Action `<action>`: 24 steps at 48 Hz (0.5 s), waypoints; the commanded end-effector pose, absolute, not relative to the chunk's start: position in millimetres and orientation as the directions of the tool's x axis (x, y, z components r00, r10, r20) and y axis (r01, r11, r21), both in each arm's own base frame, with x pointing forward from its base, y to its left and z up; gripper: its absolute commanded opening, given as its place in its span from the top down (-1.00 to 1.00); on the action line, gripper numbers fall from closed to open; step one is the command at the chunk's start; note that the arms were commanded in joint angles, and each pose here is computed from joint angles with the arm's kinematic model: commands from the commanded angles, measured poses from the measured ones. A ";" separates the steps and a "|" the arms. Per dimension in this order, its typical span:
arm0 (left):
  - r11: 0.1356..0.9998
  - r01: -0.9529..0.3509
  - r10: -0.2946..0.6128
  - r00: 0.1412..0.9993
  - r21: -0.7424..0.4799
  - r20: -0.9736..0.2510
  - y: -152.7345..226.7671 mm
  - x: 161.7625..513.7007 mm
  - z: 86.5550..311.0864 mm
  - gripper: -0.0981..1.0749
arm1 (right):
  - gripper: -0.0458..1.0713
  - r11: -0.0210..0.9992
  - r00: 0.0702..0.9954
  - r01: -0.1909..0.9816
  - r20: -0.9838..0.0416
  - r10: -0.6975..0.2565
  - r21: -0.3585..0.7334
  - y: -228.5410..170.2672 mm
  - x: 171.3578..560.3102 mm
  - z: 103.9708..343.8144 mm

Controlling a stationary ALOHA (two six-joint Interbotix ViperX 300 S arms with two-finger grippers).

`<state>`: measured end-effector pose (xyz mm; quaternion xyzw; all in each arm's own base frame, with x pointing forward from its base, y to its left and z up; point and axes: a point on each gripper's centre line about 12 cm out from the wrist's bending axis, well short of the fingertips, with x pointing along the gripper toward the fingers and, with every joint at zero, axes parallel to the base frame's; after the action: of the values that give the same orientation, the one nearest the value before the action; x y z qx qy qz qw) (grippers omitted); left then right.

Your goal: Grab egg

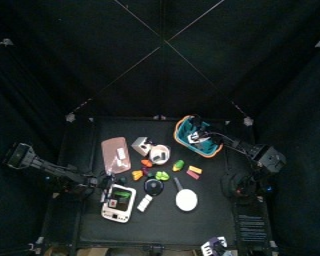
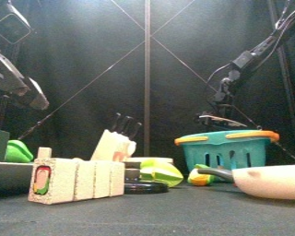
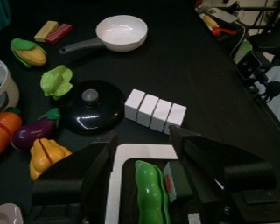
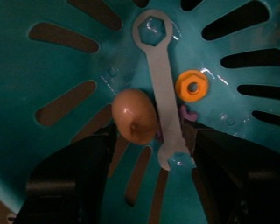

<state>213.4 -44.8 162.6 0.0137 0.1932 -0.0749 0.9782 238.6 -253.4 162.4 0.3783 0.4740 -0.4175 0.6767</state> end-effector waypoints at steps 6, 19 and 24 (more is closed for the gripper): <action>0.989 0.148 -0.138 0.920 -0.002 -0.367 -44.6 216.1 165.9 -0.66 | -0.76 0.375 0.211 0.920 -0.951 -0.226 0.115 -261.6 243.8 164.0; 0.989 0.148 -0.138 0.920 -0.002 -0.367 -44.6 216.1 165.9 -0.66 | -0.76 0.395 0.194 0.914 -0.954 -0.229 0.091 -263.0 246.8 156.0; 0.989 0.149 -0.139 0.919 -0.002 -0.369 -44.9 215.6 165.4 -0.66 | -0.76 0.397 0.195 0.913 -0.954 -0.229 0.091 -264.3 248.9 151.9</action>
<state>213.1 -44.7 162.2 0.0138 0.1932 -0.0747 0.9782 243.7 -259.3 142.6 0.3641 0.4929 -0.4156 0.6721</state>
